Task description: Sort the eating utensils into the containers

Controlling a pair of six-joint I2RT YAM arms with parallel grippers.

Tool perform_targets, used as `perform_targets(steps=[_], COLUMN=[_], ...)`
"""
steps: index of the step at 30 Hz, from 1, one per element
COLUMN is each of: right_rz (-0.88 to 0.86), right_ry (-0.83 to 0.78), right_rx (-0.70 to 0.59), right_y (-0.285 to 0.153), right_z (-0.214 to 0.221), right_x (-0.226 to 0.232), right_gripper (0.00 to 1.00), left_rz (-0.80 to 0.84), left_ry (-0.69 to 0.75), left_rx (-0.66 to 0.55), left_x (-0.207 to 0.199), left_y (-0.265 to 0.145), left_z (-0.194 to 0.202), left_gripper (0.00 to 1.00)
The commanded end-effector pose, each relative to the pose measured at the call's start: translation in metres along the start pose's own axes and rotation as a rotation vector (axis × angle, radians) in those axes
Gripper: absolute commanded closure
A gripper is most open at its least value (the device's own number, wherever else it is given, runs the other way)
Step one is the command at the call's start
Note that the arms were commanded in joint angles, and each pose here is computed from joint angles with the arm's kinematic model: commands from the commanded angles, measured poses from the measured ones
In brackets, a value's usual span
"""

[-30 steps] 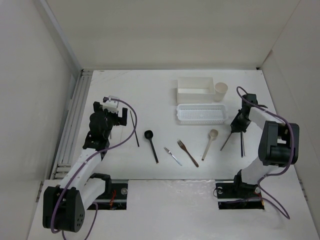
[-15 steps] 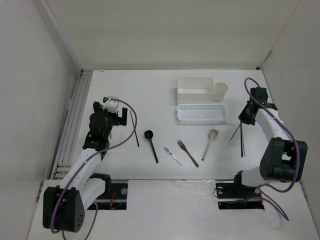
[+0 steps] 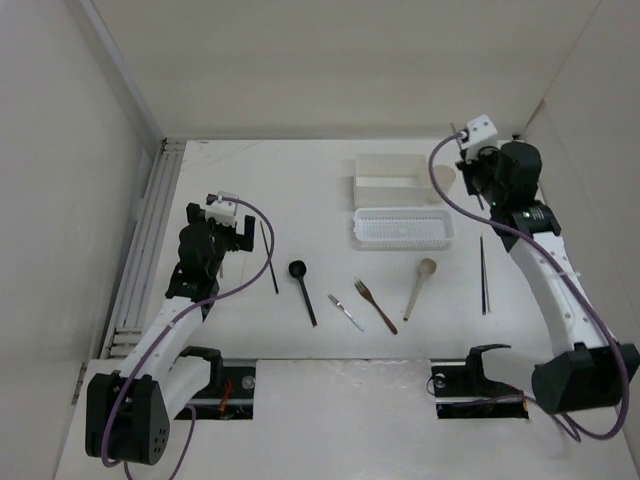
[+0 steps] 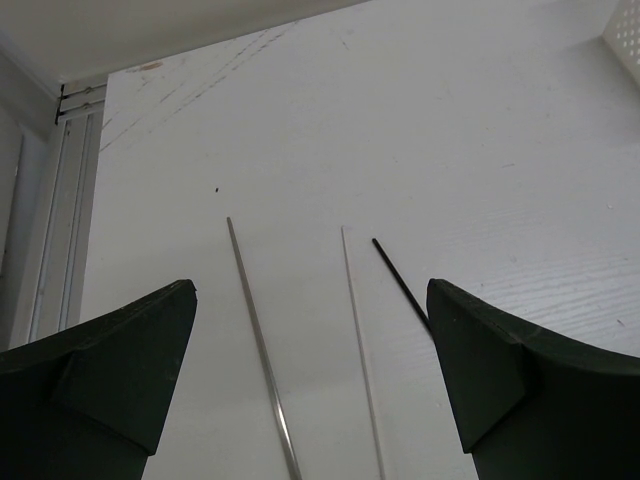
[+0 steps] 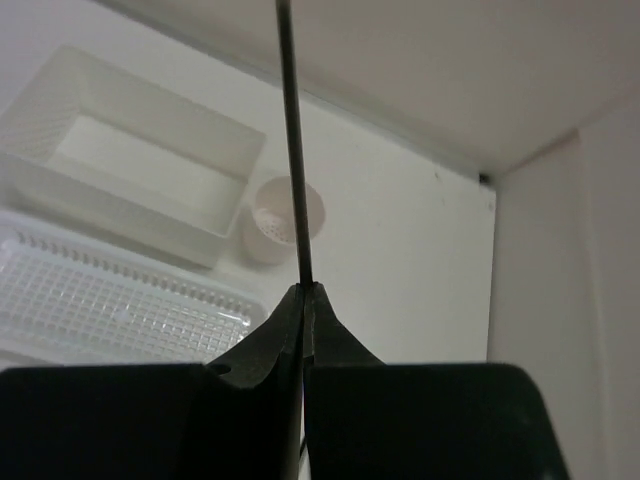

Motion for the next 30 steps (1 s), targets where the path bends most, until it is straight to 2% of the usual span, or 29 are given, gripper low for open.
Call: perform_targets(steps=[1,2,4,5,7,8,9,10,11,13,16,23,30], right_rz=[-0.292,-0.351,-0.468,-0.531,-0.612,-0.68,-0.681,-0.744,-0.76,-0.885,-0.938,-1.028,-0.994], right_ry=[-0.352,-0.458,-0.565,-0.686,-0.773,-0.822,-0.843,-0.855,-0.872,-0.893,-0.929,-0.939,-0.961], right_rx=[-0.077,-0.088,-0.106,-0.1,-0.095,-0.029,-0.035,0.038,0.048,0.181,0.258,0.348,0.434], right_y=[0.039,0.047,0.056,0.071,0.077,0.087,0.095,0.095,0.098,0.107,0.117,0.112,0.109], right_z=[-0.016,-0.019,-0.029,-0.024,-0.028,-0.015,-0.018,-0.009,-0.017,0.005,0.019,0.045,0.078], right_x=[0.029,0.035,0.052,0.06,0.075,0.085,0.086,0.092,0.091,0.102,0.115,0.129,0.133], right_gripper=[1.0,1.0,1.0,1.0,1.0,1.0,1.0,1.0,1.0,1.0,1.0,1.0,1.0], left_rz=[-0.003,-0.002,-0.002,0.0,0.001,-0.01,-0.008,-0.008,-0.008,-0.015,-0.013,-0.015,-0.006], left_ry=[0.011,0.02,0.02,0.02,0.031,0.03,0.03,0.03,0.03,0.03,0.03,0.039,0.039], left_rx=[-0.077,-0.068,-0.069,-0.06,-0.051,-0.058,-0.048,-0.048,-0.048,-0.037,-0.028,-0.037,-0.039], left_x=[0.003,0.003,0.003,0.003,0.003,0.004,0.004,0.004,0.004,0.004,0.003,0.004,0.003], left_y=[0.001,0.0,0.001,0.0,0.0,-0.001,-0.002,-0.002,-0.002,-0.004,-0.004,-0.004,-0.004], left_z=[-0.015,-0.013,-0.016,-0.015,-0.013,-0.015,-0.014,-0.014,-0.014,-0.01,-0.007,-0.008,-0.006], left_gripper=[0.0,0.0,0.0,0.0,0.0,0.0,0.0,0.0,0.0,0.0,0.0,0.0,0.0])
Point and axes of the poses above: each gripper's point midway between its finger pads, its own y axis out along the fingers, its own x axis along the line the jaws close on, z = x × y, the point moved 10 cm from there along -y, back along the fingers, and after that the axes turned 2 degrees about y, right-handed, at the moved point
